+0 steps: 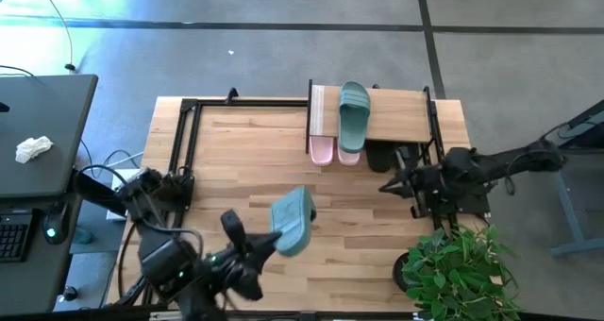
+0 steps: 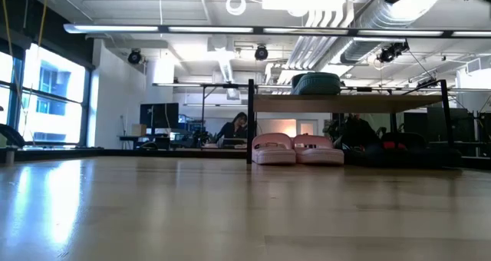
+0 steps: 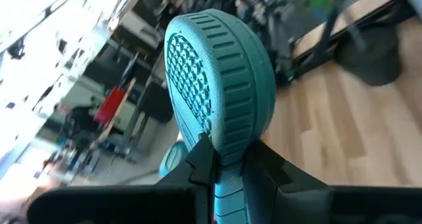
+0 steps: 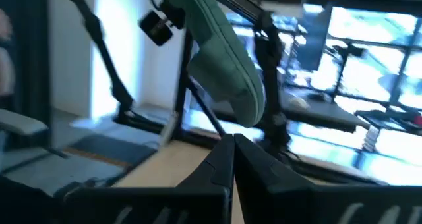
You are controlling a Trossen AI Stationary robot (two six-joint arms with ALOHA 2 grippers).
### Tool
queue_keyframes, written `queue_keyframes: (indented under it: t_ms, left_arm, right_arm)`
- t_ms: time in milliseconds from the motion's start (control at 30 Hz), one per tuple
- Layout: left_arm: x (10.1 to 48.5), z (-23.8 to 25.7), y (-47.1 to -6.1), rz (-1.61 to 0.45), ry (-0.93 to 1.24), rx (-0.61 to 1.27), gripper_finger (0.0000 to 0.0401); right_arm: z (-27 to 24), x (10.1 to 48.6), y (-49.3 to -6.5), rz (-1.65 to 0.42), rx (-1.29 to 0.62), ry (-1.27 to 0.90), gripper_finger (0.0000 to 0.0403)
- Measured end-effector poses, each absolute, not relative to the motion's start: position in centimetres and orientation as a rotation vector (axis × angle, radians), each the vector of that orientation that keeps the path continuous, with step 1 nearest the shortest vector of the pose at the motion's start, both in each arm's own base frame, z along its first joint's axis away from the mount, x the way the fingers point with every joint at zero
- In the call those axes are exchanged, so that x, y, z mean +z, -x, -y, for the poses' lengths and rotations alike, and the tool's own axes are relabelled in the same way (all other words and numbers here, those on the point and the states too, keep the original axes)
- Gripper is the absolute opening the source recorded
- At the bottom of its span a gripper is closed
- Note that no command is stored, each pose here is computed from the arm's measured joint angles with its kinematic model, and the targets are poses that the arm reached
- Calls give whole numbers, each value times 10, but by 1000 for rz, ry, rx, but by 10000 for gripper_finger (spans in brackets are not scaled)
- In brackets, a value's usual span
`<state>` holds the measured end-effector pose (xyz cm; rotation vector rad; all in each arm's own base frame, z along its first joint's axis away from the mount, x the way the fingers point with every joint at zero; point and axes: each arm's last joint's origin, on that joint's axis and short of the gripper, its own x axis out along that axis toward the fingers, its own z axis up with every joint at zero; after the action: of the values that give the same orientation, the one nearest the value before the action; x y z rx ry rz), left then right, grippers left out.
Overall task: Pick and place slides into the shelf
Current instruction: Put the green slipper on the shelf
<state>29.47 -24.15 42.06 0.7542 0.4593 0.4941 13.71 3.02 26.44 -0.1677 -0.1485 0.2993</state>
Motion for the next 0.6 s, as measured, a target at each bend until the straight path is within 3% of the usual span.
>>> queue_keyframes:
  t_ms: [267,600]
  left_arm:
    - [427,252,-296,-425,-784,451,35]
    - [430,232,-326,-436,-713,388,35]
  right_arm:
    - [-6,206,-151,290,326,63,0]
    - [4,211,-221,154,530,106,0]
